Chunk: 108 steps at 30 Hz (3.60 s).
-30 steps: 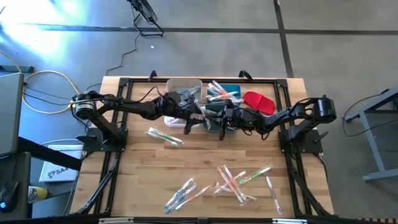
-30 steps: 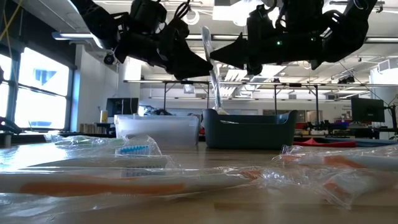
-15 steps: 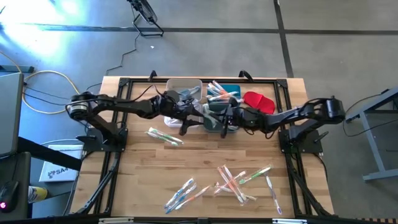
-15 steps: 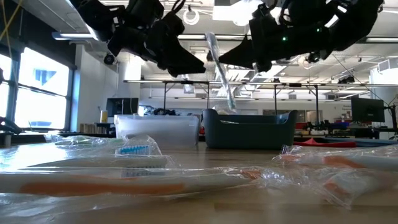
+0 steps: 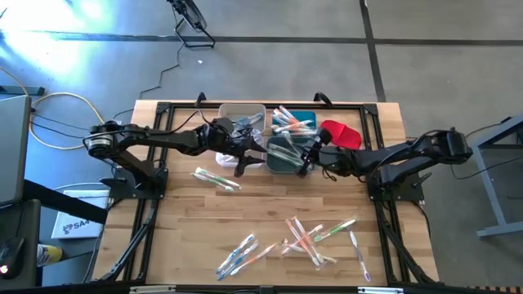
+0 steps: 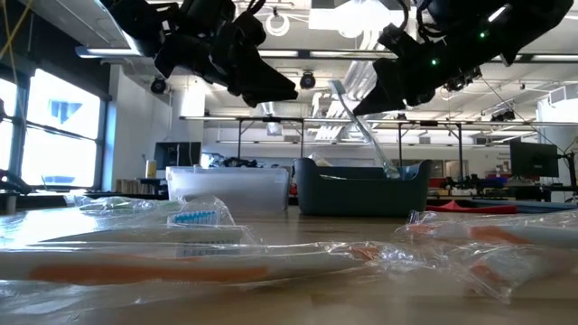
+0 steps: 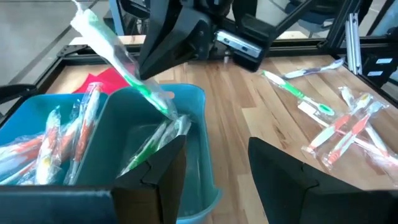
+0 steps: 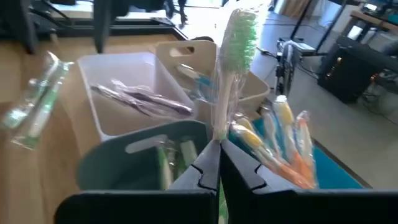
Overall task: Pick & Place Toothbrushes
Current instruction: Put the green toothbrush into the green bin, then put the orange toothbrush into the blue bin
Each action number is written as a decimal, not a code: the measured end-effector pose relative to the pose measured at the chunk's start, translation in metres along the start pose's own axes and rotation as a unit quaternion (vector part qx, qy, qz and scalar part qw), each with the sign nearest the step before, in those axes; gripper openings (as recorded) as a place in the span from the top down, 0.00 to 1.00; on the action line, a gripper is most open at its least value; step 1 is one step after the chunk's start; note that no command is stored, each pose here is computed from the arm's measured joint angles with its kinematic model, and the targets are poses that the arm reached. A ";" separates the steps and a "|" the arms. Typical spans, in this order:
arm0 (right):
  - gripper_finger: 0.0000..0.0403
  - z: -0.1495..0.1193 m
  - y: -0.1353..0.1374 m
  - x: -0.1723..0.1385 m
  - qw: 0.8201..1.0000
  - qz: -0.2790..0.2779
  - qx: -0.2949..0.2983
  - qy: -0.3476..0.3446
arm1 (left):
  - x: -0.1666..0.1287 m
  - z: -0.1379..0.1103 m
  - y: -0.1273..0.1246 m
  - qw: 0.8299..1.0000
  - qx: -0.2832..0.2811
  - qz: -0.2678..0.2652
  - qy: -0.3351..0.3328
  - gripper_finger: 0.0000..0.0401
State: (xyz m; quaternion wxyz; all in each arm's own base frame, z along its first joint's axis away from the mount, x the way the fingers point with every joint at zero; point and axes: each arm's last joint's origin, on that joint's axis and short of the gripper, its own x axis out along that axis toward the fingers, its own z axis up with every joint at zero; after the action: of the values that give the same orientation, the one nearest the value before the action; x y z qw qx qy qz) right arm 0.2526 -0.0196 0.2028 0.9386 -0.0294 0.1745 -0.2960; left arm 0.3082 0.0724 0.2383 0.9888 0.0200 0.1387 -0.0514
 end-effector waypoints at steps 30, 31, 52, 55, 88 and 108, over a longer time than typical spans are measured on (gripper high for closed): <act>0.99 -0.017 -0.013 0.008 0.993 0.073 0.006 0.096 | 0.000 0.004 0.000 1.000 0.001 0.002 -0.019 0.57; 0.99 -0.017 -0.013 0.009 0.992 0.079 0.007 0.097 | 0.000 0.004 0.001 1.000 0.002 0.003 -0.020 0.57; 0.71 -0.014 -0.010 0.011 0.993 0.091 0.013 0.075 | 0.000 0.001 0.000 1.000 -0.003 0.001 -0.006 0.57; 0.76 -0.009 -0.007 0.006 0.989 0.133 0.018 0.062 | 0.000 0.000 0.000 1.000 -0.004 0.000 -0.002 0.57; 1.00 0.009 0.002 -0.001 0.969 0.245 0.018 -0.022 | 0.000 0.000 0.000 0.994 -0.111 0.000 0.000 0.57; 1.00 0.009 0.002 -0.001 0.969 0.246 0.018 -0.022 | 0.000 0.000 0.001 0.992 -0.126 0.020 0.001 0.57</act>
State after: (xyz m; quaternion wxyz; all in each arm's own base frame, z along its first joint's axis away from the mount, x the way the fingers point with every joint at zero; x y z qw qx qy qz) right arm 0.2565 -0.0176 0.2112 0.9865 0.0247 0.1507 -0.0588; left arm 0.3084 0.0735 0.2382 0.9842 -0.1019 0.1442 -0.0138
